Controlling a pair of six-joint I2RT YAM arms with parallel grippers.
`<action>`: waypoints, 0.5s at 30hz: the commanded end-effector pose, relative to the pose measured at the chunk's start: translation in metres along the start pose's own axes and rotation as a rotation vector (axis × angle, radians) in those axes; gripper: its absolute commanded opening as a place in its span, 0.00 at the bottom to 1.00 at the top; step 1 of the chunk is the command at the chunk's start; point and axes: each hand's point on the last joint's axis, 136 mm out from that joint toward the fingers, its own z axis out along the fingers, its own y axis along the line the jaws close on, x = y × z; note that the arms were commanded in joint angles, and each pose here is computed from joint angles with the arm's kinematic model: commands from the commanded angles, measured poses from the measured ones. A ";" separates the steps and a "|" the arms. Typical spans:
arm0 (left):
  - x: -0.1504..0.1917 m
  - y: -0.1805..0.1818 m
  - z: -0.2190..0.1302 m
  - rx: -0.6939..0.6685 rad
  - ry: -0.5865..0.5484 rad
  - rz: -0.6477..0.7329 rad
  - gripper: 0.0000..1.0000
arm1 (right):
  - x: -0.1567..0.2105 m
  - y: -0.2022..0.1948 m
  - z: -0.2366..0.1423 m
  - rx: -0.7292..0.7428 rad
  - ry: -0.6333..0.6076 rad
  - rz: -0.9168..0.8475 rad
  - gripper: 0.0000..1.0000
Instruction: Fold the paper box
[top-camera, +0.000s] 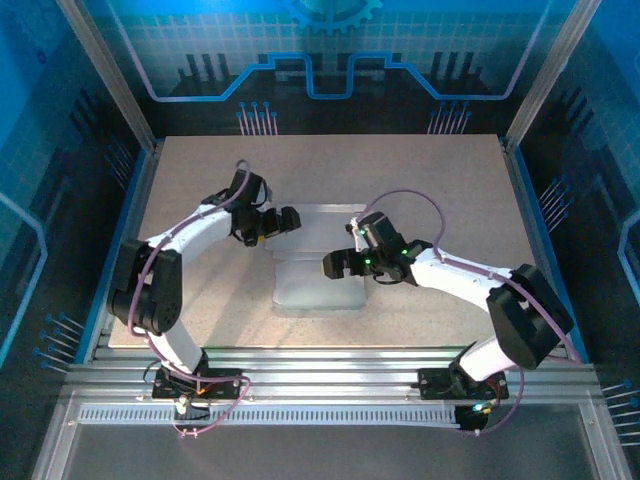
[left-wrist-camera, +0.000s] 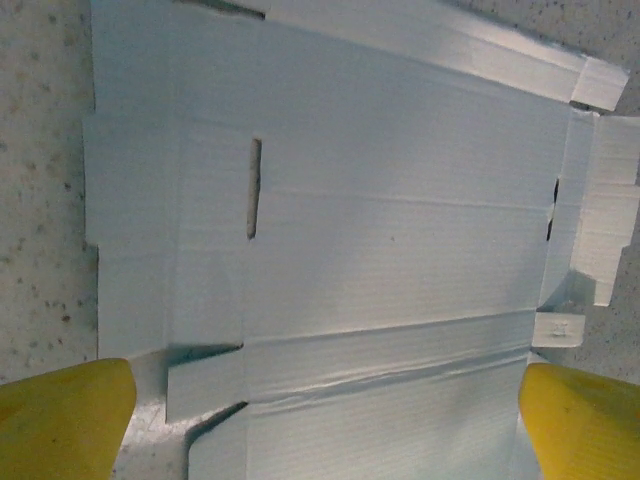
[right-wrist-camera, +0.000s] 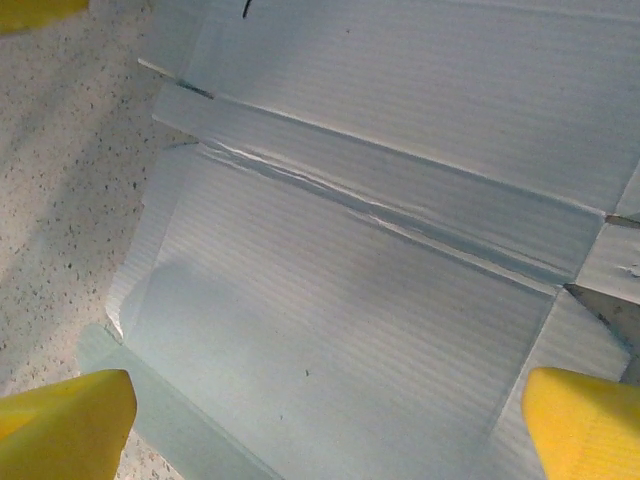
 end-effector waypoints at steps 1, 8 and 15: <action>-0.009 0.010 0.000 -0.044 0.034 0.029 0.99 | -0.004 0.008 0.008 -0.030 0.010 -0.027 1.00; -0.030 0.021 0.003 -0.041 0.057 0.017 0.99 | 0.005 0.014 0.017 -0.068 0.027 -0.018 1.00; -0.054 0.036 0.012 -0.047 0.101 0.030 0.91 | 0.007 0.018 0.021 -0.085 0.028 0.002 1.00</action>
